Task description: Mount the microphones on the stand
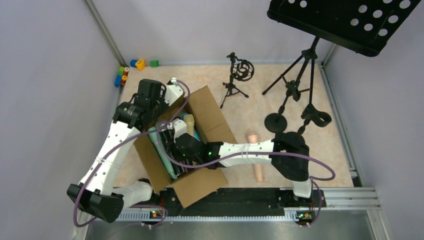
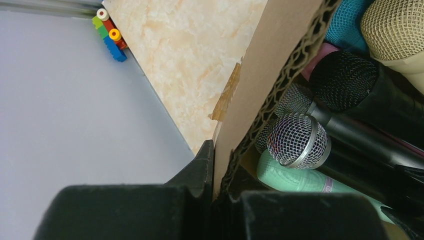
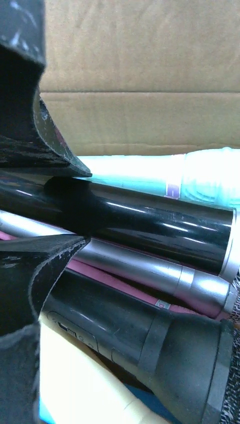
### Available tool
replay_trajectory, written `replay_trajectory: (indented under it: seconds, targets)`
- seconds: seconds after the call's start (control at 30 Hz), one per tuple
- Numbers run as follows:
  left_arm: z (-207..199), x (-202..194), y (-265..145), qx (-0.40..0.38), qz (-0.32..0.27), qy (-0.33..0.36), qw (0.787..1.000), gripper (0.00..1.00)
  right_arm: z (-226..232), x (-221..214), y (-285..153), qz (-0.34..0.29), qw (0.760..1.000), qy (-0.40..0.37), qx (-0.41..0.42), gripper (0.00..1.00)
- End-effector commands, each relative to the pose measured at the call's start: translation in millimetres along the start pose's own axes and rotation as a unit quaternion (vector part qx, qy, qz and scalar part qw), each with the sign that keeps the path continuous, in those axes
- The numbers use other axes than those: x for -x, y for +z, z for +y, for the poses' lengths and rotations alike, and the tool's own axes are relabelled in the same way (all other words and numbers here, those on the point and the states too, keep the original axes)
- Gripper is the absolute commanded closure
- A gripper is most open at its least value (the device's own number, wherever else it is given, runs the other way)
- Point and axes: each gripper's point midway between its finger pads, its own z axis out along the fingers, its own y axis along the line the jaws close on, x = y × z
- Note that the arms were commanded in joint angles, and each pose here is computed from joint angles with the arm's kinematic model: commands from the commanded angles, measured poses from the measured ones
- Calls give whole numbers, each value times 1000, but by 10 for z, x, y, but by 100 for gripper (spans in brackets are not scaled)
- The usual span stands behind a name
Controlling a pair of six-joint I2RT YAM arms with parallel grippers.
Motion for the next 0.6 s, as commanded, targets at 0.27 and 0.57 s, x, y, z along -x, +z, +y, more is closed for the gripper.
replay_trajectory:
  seconds: [0.27,0.57]
  targets:
    - [392,476,-251,71,-105,-41,991,100,-166,330,-917,-49,998,28,32,96]
    - [372,447,-219,62,-91,-34,993,100,-640,507,-1872,-93,995,43,-13,100]
